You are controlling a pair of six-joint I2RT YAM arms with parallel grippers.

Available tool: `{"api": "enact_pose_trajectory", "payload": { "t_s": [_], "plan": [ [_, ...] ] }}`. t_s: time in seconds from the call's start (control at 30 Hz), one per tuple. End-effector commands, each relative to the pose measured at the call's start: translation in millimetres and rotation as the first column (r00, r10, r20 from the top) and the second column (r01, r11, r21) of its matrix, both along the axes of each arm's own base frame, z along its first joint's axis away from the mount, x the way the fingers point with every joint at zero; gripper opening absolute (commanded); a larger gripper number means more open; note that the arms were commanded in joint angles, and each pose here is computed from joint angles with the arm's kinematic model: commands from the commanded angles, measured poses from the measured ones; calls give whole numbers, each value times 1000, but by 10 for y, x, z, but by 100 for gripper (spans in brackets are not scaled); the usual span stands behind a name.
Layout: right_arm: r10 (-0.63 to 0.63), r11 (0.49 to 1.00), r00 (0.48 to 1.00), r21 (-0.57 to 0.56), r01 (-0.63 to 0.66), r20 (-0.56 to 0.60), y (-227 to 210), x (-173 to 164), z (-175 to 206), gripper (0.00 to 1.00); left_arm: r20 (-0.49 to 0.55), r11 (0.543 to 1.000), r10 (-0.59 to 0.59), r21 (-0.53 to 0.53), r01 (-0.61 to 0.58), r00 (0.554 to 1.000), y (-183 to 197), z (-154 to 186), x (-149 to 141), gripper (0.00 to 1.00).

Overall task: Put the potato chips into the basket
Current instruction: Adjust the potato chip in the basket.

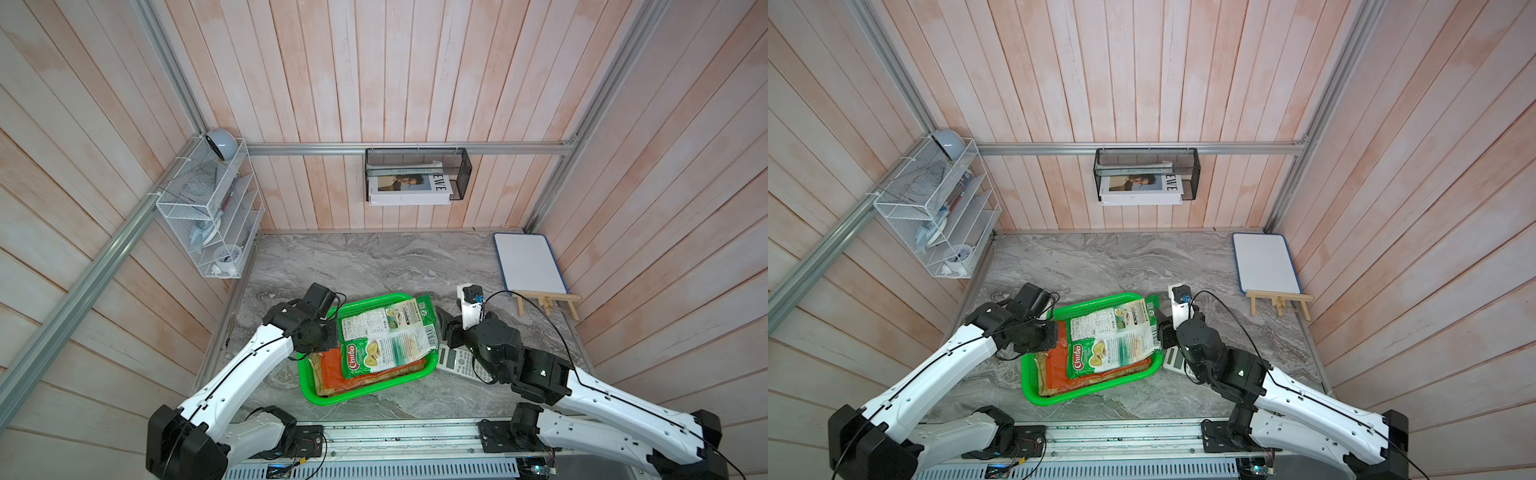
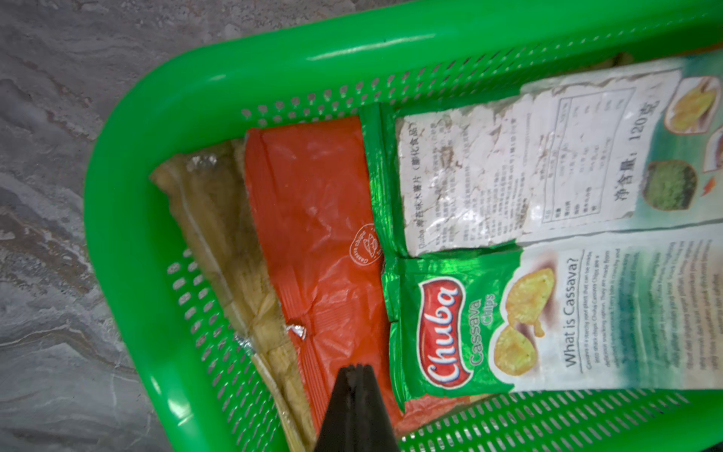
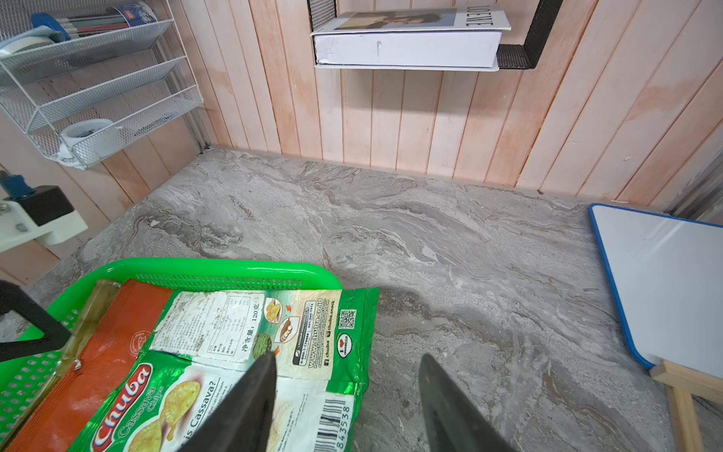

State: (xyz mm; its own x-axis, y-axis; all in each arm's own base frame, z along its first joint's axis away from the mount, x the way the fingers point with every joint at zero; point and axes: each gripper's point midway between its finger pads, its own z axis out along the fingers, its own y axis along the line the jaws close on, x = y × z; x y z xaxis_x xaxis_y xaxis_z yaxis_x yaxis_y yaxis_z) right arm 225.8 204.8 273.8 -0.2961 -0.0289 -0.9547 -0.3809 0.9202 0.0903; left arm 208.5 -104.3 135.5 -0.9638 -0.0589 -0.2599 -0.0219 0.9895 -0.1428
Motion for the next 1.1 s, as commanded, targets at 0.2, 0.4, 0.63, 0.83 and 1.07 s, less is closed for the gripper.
{"api": "enact_pose_trajectory", "payload": {
  "t_s": [0.2, 0.4, 0.63, 0.83, 1.07],
  "plan": [
    [-13, 1000, 1000, 4, 13, 19, -33, -1, -27, 62, -25, 999, 41, 3, -41, 999, 114, 77, -135, 0],
    [3, 1000, 1000, -13, -2, 20, 53, 27, -48, 62, 7, 991, 28, -131, -27, 1000, -201, 84, 116, 20],
    [28, 999, 999, -23, -27, 15, 135, 37, -26, 62, 20, 956, 19, -292, -12, 1000, -703, -116, 636, 50],
    [-9, 1000, 1000, -6, 9, 13, -6, 11, -70, 62, -111, 994, -2, -107, -10, 994, -545, -609, 578, 50],
    [-28, 999, 999, -16, 28, 20, -63, 12, -105, 63, -95, 999, -24, 28, 26, 995, -449, -721, 554, 38]
  ]
}}
